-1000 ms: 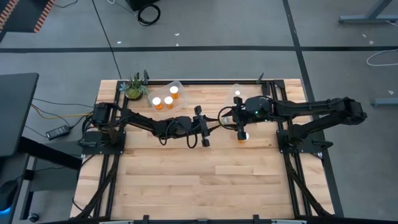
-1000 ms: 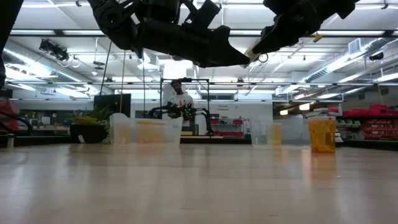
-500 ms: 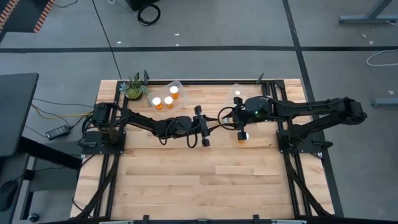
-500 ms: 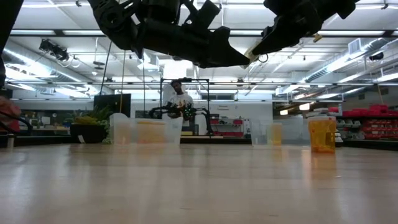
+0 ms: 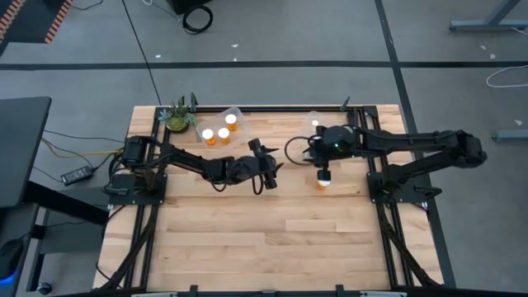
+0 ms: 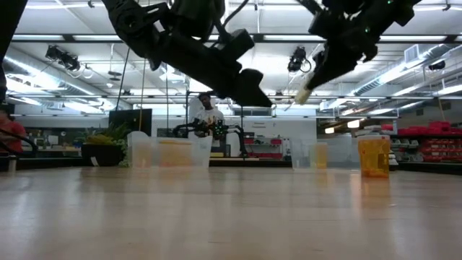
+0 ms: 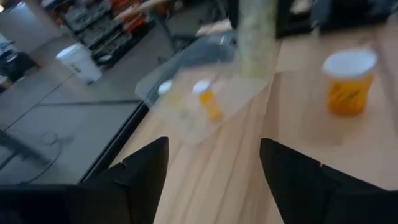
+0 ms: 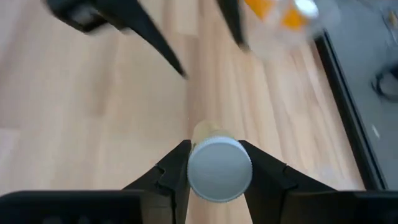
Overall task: Pick and place medicine bottles into bin by pill shape (circle, oval)
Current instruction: Put the yellow tablet bottle into the right transparent bin
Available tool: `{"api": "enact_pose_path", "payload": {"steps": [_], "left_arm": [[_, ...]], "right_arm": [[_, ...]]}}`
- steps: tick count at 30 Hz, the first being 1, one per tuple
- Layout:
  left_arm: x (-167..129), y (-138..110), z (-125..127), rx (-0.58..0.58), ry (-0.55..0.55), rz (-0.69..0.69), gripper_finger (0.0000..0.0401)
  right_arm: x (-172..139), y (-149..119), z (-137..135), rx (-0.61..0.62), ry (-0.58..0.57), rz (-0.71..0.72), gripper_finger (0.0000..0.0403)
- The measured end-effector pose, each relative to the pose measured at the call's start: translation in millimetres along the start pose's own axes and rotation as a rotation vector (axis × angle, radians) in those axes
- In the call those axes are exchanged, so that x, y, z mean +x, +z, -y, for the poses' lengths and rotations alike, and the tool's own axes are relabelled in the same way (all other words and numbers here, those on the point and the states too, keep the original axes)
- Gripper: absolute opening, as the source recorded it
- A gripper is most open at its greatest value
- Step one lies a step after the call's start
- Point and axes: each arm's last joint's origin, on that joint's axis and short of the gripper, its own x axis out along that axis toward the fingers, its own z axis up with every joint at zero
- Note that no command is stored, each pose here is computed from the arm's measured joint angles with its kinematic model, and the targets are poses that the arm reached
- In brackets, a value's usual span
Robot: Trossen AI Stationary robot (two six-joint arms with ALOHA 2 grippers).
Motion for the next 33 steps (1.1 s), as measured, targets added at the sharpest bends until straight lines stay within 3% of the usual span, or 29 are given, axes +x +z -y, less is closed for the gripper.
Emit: {"api": "enact_pose_path", "payload": {"steps": [13, 17, 33], "left_arm": [[0, -4, 0, 0.000, 0.020, -0.045, 0.0232], [-1, -4, 1, 0.000, 0.017, -0.044, 0.0221], [-1, -4, 2, -0.024, 0.015, -0.044, 0.0199]], "right_arm": [[13, -46, 68, 0.418, -0.300, -0.300, 0.0130], [18, -59, 79, 0.483, -0.389, -0.397, 0.0131], [51, -91, 90, 0.597, -0.261, -0.609, 0.0131]]}}
